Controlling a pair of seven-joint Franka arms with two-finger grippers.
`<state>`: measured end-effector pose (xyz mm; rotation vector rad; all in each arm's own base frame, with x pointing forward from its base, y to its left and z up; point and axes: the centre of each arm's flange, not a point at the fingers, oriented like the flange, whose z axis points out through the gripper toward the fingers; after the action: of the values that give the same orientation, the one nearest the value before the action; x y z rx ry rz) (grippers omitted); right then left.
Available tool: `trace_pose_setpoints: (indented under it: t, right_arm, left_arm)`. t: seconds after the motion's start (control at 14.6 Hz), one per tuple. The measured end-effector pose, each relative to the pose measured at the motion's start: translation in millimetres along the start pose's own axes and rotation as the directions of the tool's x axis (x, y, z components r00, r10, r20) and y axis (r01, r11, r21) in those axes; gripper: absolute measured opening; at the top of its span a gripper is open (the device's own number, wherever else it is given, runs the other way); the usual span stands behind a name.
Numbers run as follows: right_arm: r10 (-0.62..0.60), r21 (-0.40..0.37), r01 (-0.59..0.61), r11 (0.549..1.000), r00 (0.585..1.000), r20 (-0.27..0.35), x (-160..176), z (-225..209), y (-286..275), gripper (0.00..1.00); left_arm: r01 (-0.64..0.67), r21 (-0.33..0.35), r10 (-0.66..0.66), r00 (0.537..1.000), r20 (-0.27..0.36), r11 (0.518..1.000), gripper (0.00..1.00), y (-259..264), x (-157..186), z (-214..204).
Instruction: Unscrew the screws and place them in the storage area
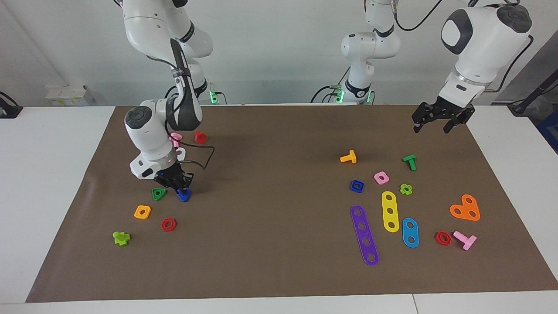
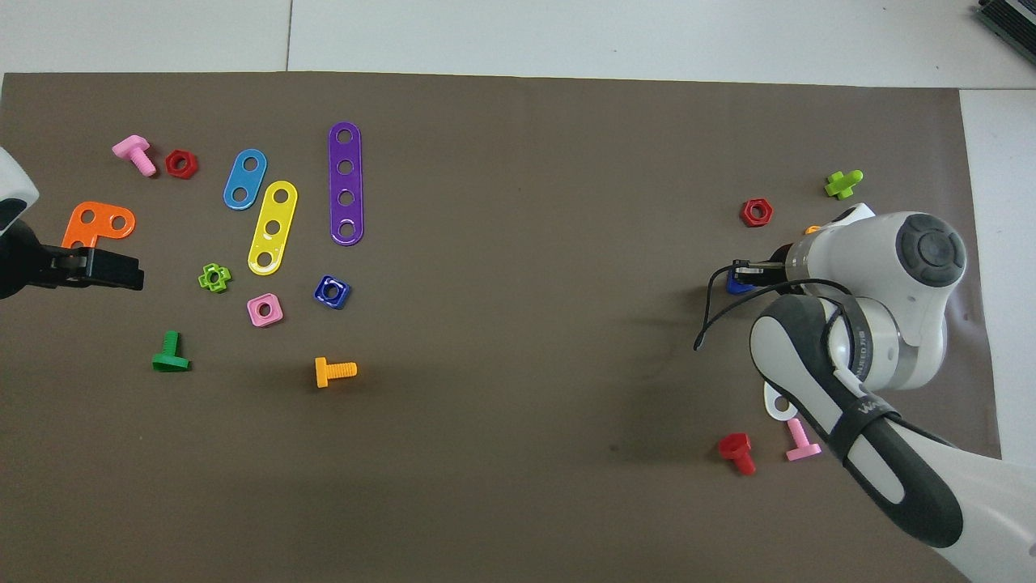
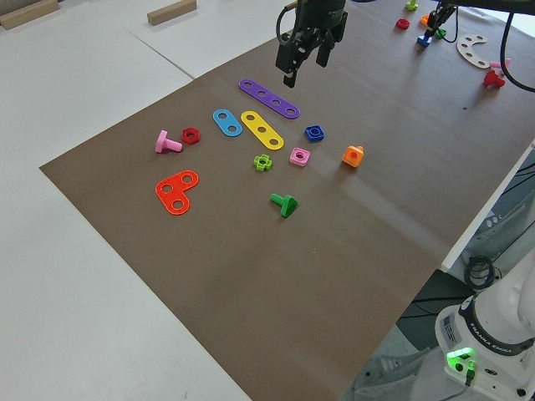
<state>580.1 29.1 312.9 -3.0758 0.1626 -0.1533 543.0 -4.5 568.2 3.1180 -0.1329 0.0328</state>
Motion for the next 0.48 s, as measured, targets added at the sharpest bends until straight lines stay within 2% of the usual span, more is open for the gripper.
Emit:
trace_pose_setpoints:
  t: [0.14,0.27,0.48]
  right_arm:
    - [0.000,0.001,0.000,1.000,1.000,-0.005,1,-3,0,0.45]
    - [0.008,0.007,-0.008,1.000,0.999,-0.036,7,-21,-3,0.68]
    - [0.060,0.017,-0.060,0.998,0.997,-0.042,26,-92,-10,0.99]
  left_arm:
    - [0.000,0.000,0.000,1.000,0.000,1.000,1.00,0,0,0]
    - [0.000,0.000,0.000,1.000,0.000,1.000,1.00,0,0,0]
    - [0.000,0.000,0.000,1.000,0.000,1.000,1.00,0,0,0]
